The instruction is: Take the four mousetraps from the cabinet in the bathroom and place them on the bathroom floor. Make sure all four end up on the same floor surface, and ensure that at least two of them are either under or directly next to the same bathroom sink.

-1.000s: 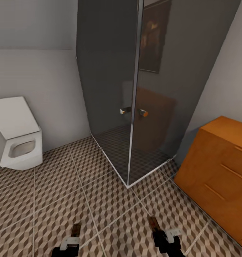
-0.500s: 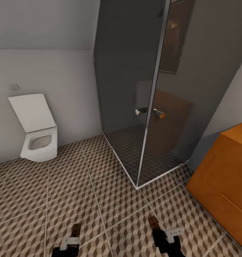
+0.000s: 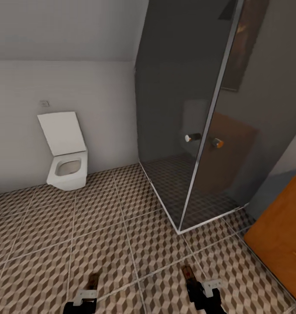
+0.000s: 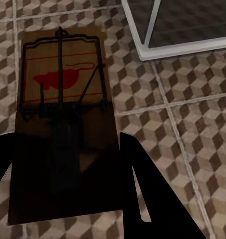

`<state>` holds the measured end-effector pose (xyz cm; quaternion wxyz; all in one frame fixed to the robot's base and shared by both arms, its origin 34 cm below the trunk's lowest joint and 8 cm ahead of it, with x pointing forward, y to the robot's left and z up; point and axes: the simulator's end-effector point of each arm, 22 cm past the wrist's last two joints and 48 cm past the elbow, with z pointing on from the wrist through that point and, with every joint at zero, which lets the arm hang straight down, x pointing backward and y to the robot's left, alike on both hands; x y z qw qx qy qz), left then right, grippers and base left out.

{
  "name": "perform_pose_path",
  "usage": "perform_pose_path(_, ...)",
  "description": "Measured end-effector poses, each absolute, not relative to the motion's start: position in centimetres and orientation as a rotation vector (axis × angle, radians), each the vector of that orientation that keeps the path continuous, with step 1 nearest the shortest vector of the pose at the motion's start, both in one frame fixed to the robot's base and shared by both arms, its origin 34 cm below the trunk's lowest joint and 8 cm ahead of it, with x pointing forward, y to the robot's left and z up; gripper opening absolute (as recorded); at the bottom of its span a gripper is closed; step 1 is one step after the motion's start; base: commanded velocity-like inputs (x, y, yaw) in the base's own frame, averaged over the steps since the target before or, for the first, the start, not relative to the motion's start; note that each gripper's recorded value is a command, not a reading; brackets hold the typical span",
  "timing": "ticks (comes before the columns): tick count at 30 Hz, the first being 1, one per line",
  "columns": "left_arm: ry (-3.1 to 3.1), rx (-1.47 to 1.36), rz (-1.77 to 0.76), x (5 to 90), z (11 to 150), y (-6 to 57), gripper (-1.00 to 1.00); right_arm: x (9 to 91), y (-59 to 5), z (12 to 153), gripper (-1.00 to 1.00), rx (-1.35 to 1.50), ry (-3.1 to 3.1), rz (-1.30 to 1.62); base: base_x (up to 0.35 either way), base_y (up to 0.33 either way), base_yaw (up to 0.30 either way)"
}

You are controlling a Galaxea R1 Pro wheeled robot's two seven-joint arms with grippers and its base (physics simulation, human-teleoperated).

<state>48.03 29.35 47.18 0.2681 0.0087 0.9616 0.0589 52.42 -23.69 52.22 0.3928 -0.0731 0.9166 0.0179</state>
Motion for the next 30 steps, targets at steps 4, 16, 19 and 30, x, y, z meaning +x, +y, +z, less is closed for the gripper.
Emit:
perform_pose_path(4, 2.594, 0.023, 0.159, 48.03, 47.18, 29.35, -1.00, 52.26, -23.69, 52.10, -1.00, -0.186, 2.331, 0.046, 0.000, 0.000, 0.235)
perform_pose_path(16, 2.594, 0.023, 0.160, 48.03, 47.18, 29.36, -1.00, 52.19, -23.69, 52.05, -1.00, -0.186, 2.333, 0.046, 0.000, 0.000, 0.235)
perform_pose_path(19, 2.594, 0.023, 0.160, 48.03, 47.18, 29.37, -1.00, 52.19, -23.70, 52.05, -1.00, -0.186, 2.333, 0.046, 0.000, 0.000, 0.235)
perform_pose_path(30, 2.594, 0.023, 0.161, 48.03, 47.19, 29.38, -1.00, 52.19, -23.68, 52.05, -1.00, -0.185, 2.333, 0.046, 0.000, 0.000, 0.235)
